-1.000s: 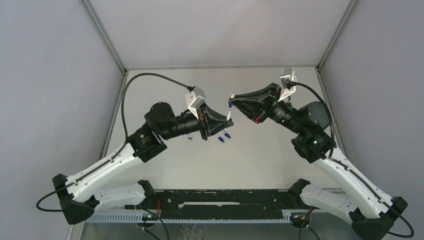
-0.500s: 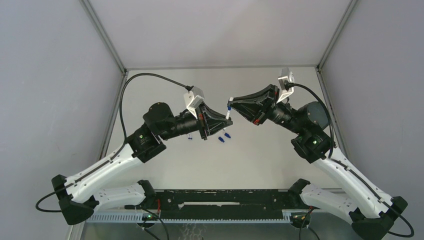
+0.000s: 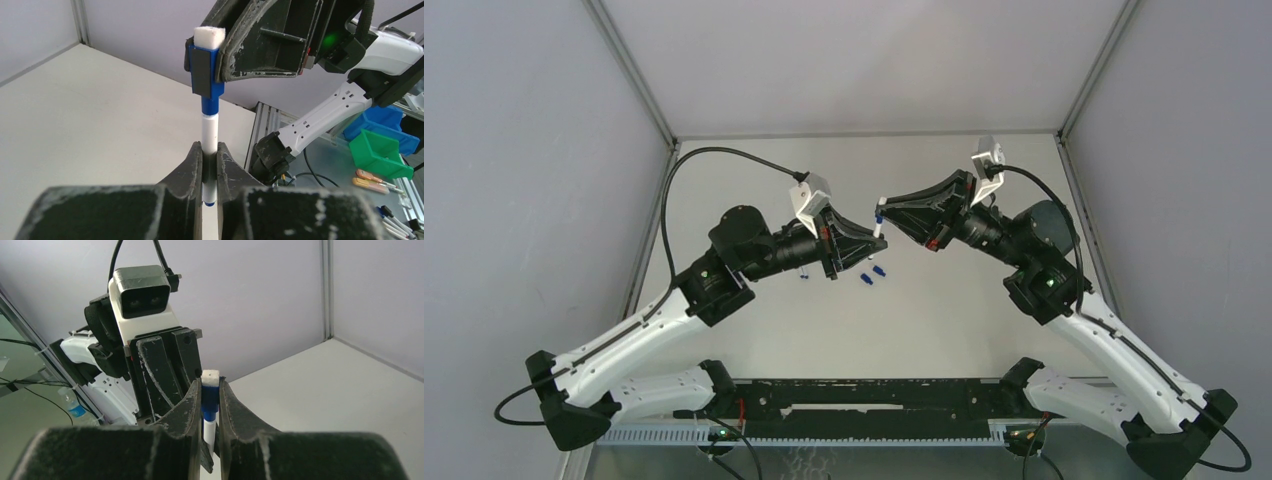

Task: Insert the pens into the pen caps
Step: Insert the pen cap onto the pen.

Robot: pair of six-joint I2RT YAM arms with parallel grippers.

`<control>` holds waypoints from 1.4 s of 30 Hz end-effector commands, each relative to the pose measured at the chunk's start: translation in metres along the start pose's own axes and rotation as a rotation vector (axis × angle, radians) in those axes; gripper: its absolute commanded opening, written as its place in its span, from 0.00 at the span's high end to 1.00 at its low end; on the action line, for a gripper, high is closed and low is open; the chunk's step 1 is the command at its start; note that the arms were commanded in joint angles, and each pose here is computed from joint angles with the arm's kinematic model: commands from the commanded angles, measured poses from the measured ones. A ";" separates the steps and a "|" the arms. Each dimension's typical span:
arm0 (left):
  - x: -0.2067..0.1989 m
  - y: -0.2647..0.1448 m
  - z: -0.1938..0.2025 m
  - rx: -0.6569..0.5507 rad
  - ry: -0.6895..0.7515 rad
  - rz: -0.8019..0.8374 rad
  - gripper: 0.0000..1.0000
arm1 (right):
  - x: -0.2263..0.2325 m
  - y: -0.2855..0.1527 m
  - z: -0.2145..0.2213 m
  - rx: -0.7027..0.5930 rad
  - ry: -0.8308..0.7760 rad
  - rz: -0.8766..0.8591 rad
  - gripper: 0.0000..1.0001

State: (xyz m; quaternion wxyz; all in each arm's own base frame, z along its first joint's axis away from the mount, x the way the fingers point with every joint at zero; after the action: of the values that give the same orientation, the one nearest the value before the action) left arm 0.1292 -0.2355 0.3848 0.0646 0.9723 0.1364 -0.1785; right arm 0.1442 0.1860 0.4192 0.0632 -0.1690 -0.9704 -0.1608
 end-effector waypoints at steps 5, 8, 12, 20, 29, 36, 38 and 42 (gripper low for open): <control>-0.012 -0.006 -0.028 -0.123 0.064 0.020 1.00 | -0.001 0.004 0.016 0.089 0.046 -0.017 1.00; -0.011 -0.008 -0.029 -0.140 0.067 0.003 1.00 | 0.001 0.004 0.019 0.104 0.050 -0.021 1.00; -0.010 -0.011 -0.029 -0.156 0.071 -0.019 1.00 | 0.002 0.003 0.019 0.105 0.048 -0.024 0.85; -0.009 -0.012 -0.028 -0.156 0.070 -0.023 1.00 | 0.007 0.001 0.009 0.057 0.032 -0.028 0.63; -0.009 -0.011 -0.025 -0.146 0.068 -0.020 1.00 | 0.010 -0.003 -0.003 -0.007 -0.012 -0.019 0.49; -0.009 -0.010 -0.023 -0.132 0.062 -0.007 1.00 | 0.012 0.003 -0.025 -0.090 -0.069 -0.026 0.35; -0.009 -0.009 -0.022 -0.125 0.061 0.000 1.00 | 0.013 0.007 -0.033 -0.099 -0.081 -0.029 0.33; -0.009 -0.007 -0.021 -0.109 0.057 0.014 1.00 | 0.011 0.013 -0.043 -0.123 -0.094 0.000 0.33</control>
State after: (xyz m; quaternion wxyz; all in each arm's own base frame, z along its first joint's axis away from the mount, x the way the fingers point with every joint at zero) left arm 0.1279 -0.2265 0.3970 0.0974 0.9689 0.1616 -0.1602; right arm 0.1426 0.1902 0.4368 0.0496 -0.1707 -0.9688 -0.1729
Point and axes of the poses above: each gripper's point midway between its finger pads, its own y axis out along the fingers, its own x axis along the line the jaws close on, z = x × y, the point moved 10 cm from there along -y, back along the fingers, and after that the axes turned 7 degrees about -y, right-handed, at the moved point
